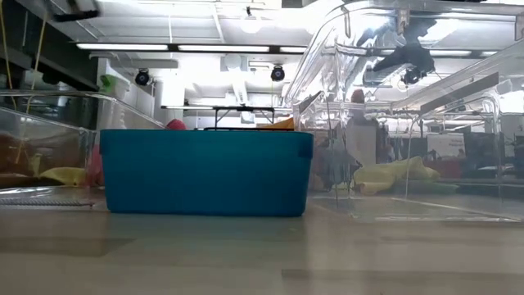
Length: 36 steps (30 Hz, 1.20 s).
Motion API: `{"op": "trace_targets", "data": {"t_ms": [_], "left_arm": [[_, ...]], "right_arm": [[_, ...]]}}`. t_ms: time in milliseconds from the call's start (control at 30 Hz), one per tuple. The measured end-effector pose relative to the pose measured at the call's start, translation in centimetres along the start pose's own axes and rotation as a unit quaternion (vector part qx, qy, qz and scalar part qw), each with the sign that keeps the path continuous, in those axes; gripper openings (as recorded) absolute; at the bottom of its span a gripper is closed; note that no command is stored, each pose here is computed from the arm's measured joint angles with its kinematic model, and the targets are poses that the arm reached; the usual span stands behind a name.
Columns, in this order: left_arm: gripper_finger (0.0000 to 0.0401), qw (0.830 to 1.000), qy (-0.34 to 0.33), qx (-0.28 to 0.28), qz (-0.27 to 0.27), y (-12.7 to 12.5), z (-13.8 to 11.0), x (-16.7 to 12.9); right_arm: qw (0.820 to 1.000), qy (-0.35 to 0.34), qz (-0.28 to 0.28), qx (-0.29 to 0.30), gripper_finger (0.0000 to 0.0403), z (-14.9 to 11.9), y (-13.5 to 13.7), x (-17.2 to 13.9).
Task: Sort microfiber towel by color & place in baskets
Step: Put the orange microfiber cloth into the wire basket
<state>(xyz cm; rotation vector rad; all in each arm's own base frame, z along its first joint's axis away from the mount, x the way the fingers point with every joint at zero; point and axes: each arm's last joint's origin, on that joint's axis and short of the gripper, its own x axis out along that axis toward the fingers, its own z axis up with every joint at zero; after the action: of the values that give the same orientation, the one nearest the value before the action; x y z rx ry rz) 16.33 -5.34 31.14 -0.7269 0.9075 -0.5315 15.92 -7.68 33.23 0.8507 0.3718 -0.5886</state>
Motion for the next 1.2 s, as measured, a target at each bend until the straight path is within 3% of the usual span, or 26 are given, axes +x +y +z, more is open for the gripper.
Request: {"op": "trace_targets", "data": {"t_ms": [100,300,467,600,667,800,1033,1200], "left_arm": [[0.0151,0.996,0.077,-0.031,0.025,-0.9,-1.5,2.3],[0.0154,0.982,0.117,-0.07,0.133,-2.7,-5.1,7.6],[0.0154,0.937,0.218,-0.158,0.221,-2.5,-8.8,11.8],[0.0154,0.905,0.274,-0.23,0.229,-2.9,-10.9,14.4],[0.0154,0.906,0.27,-0.252,0.209,-3.5,-11.3,15.4],[0.0154,0.923,0.227,-0.265,0.164,-4.7,-11.5,16.4],[0.0154,0.916,0.25,-0.213,0.233,-3.9,-14.0,17.1],[0.0154,0.933,0.197,-0.188,0.233,-4.0,-14.3,18.4]], "right_arm": [[1.0,0.01,0.003,-0.016,0.0287,-0.1,0.0,0.0],[0.997,0.033,-0.003,-0.068,0.0287,-0.5,-0.3,0.0],[0.993,0.053,-0.015,-0.102,0.0287,-0.8,-0.6,-0.1],[0.991,0.063,-0.021,-0.12,0.0287,-1.0,-0.7,-0.1],[0.989,0.064,-0.021,-0.132,0.0287,-1.0,-0.7,-0.1],[0.988,0.071,-0.018,-0.139,0.0287,-1.1,-0.8,-0.1],[0.987,0.091,-0.019,-0.133,0.0287,-1.3,-0.9,-0.2],[0.988,0.092,-0.021,-0.123,0.0287,-1.4,-1.0,-0.2]]}}
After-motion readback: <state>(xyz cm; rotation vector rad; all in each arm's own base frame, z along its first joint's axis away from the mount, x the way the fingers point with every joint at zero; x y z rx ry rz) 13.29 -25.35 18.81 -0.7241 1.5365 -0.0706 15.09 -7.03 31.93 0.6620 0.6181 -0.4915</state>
